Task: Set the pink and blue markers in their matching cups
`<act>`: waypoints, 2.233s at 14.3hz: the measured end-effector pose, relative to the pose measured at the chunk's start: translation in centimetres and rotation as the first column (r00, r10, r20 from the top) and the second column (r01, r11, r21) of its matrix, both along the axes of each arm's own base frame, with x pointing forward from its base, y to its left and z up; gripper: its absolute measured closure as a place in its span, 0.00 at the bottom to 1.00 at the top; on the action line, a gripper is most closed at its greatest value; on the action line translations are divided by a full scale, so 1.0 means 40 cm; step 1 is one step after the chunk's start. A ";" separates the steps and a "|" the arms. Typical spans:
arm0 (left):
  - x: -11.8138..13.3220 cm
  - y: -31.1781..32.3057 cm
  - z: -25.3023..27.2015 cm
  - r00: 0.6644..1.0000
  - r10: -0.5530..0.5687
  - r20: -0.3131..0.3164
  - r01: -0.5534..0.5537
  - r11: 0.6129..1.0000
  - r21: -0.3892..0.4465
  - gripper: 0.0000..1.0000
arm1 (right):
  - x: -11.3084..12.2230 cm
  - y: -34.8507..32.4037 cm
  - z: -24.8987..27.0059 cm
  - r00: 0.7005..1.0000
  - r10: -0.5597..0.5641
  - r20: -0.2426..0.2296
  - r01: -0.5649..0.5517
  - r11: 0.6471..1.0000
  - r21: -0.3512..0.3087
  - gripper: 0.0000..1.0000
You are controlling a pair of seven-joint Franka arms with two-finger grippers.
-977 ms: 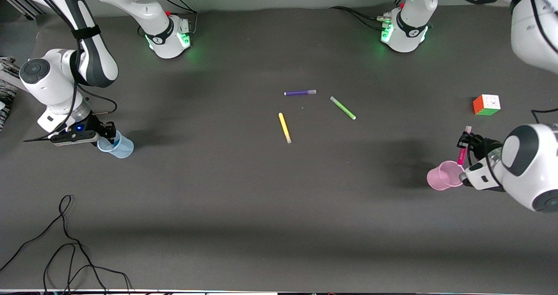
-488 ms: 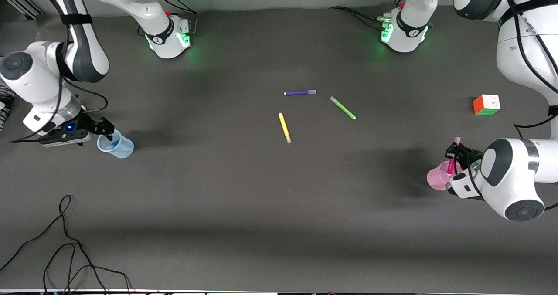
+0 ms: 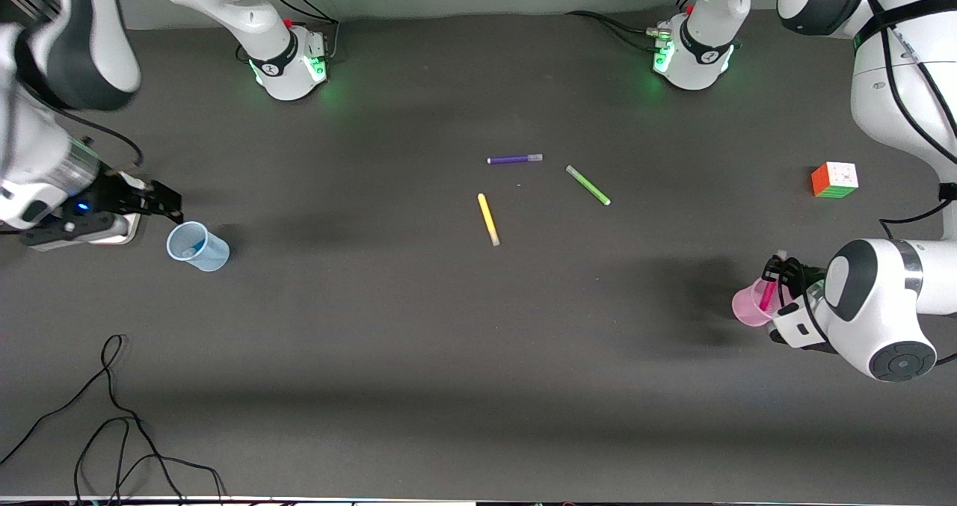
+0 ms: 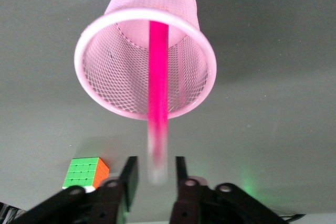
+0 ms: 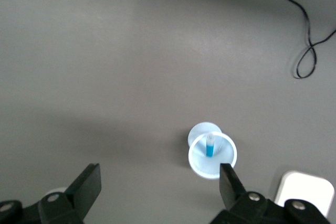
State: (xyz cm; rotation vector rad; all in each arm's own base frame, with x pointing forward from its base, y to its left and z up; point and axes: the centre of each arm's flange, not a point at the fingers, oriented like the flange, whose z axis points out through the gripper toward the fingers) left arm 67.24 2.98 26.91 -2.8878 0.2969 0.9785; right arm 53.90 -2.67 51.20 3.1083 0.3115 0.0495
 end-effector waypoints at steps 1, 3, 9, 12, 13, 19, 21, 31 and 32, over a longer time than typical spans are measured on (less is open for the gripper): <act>0.002 0.000 0.004 1.000 0.000 0.004 0.000 1.000 0.000 0.48 | 0.001 0.016 0.060 1.000 -0.014 -0.013 0.014 1.000 0.001 0.00; 0.012 0.003 0.021 1.000 0.002 0.021 -0.002 1.000 0.002 0.26 | -0.010 0.062 0.155 0.997 -0.069 -0.041 0.069 0.998 0.000 0.00; 0.041 0.011 0.173 0.991 0.078 0.107 -0.085 0.994 0.063 0.00 | -0.020 0.111 0.235 0.990 -0.138 -0.025 0.138 0.990 -0.001 0.00; 0.031 -0.012 0.337 0.973 0.108 0.206 -0.114 0.993 0.018 0.00 | -0.008 0.110 0.252 0.990 -0.140 -0.005 0.140 0.990 0.002 0.00; 0.019 -0.025 0.402 0.960 0.107 0.260 -0.111 0.994 0.000 0.00 | -0.004 0.109 0.252 0.990 -0.140 -0.004 0.140 0.990 0.001 0.00; -0.145 -0.057 0.619 0.875 0.123 0.469 -0.113 0.992 -0.049 0.00 | 0.008 0.105 0.239 0.989 -0.145 -0.012 0.145 0.989 0.004 0.00; -0.188 -0.072 0.663 0.857 0.135 0.497 -0.115 0.991 -0.072 0.00 | 0.013 0.106 0.227 0.989 -0.147 -0.023 0.147 0.989 0.002 0.00; -0.268 -0.145 0.763 0.841 0.147 0.521 -0.106 0.989 -0.108 0.00 | 0.019 0.109 0.220 0.982 -0.189 -0.024 0.189 0.982 0.007 0.00; -0.268 -0.145 0.762 0.842 0.147 0.520 -0.106 0.989 -0.107 0.00 | 0.021 0.109 0.219 0.982 -0.189 -0.022 0.190 0.982 0.009 0.00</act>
